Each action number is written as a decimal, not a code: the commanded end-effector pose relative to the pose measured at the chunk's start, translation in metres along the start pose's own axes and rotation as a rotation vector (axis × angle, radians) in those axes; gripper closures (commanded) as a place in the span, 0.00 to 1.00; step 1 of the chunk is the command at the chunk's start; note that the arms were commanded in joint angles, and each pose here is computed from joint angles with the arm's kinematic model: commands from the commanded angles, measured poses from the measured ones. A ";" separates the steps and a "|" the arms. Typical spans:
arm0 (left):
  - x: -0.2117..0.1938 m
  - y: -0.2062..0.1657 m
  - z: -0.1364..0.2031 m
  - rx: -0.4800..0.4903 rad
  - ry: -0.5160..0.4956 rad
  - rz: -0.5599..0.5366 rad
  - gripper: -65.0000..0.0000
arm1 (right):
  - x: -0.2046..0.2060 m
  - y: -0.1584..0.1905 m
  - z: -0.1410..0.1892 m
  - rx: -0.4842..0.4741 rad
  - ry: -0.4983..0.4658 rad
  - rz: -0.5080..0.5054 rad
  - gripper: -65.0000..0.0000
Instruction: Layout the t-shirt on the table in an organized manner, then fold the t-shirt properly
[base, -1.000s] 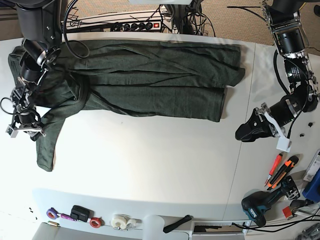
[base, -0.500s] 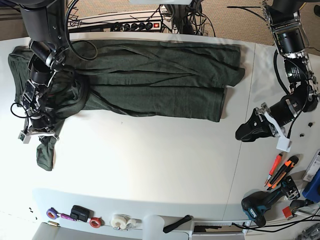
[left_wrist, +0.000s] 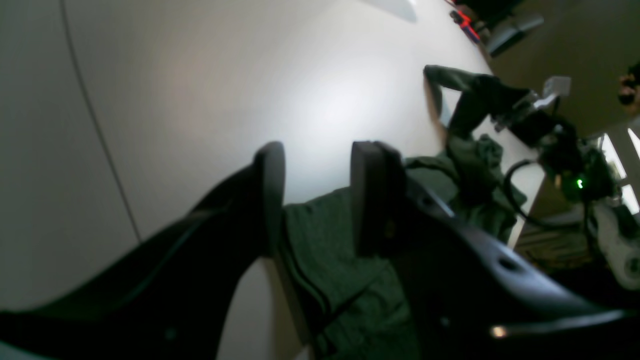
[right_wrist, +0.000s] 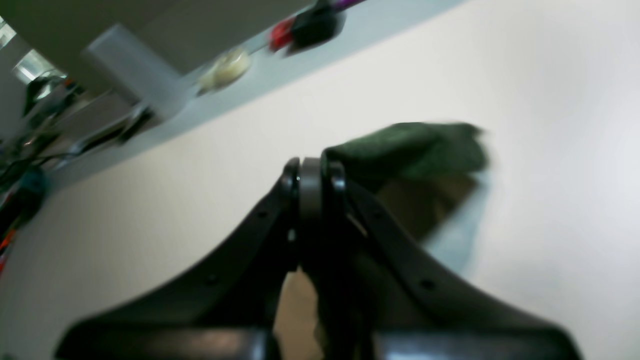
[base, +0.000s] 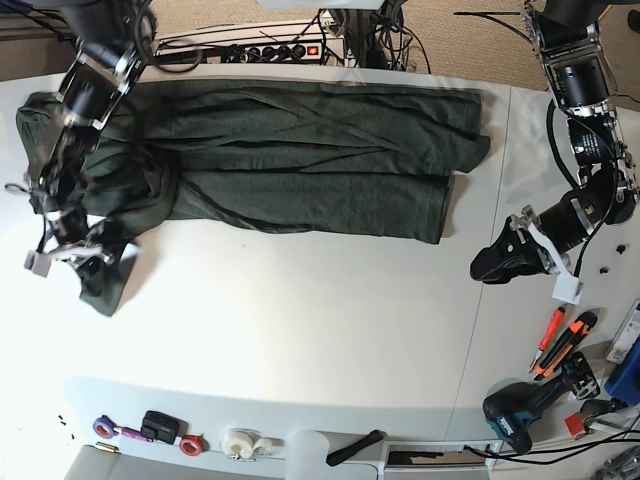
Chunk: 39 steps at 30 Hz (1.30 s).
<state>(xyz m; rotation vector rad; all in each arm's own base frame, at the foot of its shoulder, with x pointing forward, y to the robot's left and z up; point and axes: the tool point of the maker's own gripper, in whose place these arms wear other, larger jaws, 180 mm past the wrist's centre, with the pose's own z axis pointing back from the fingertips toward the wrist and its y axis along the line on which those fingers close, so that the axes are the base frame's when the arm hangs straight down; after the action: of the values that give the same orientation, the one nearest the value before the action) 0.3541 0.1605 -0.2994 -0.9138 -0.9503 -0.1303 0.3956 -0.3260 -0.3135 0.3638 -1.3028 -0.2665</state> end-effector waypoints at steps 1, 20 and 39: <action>0.023 -0.006 0.003 -0.024 -0.063 -0.033 0.68 | 0.026 0.014 0.003 0.047 -0.070 0.023 1.00; 0.023 -0.011 -0.002 -0.041 -0.080 -0.021 0.68 | -0.110 0.285 0.005 0.636 0.196 0.142 1.00; 0.023 -0.011 -0.002 -0.041 -0.081 -0.021 0.68 | -0.179 0.373 0.041 0.884 0.369 0.261 1.00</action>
<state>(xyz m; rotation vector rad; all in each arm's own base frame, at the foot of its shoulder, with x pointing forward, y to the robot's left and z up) 0.3553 0.1535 -0.2970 -0.9441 -0.9641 -0.1174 0.3011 0.0766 -0.3301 0.8961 -0.9668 0.5948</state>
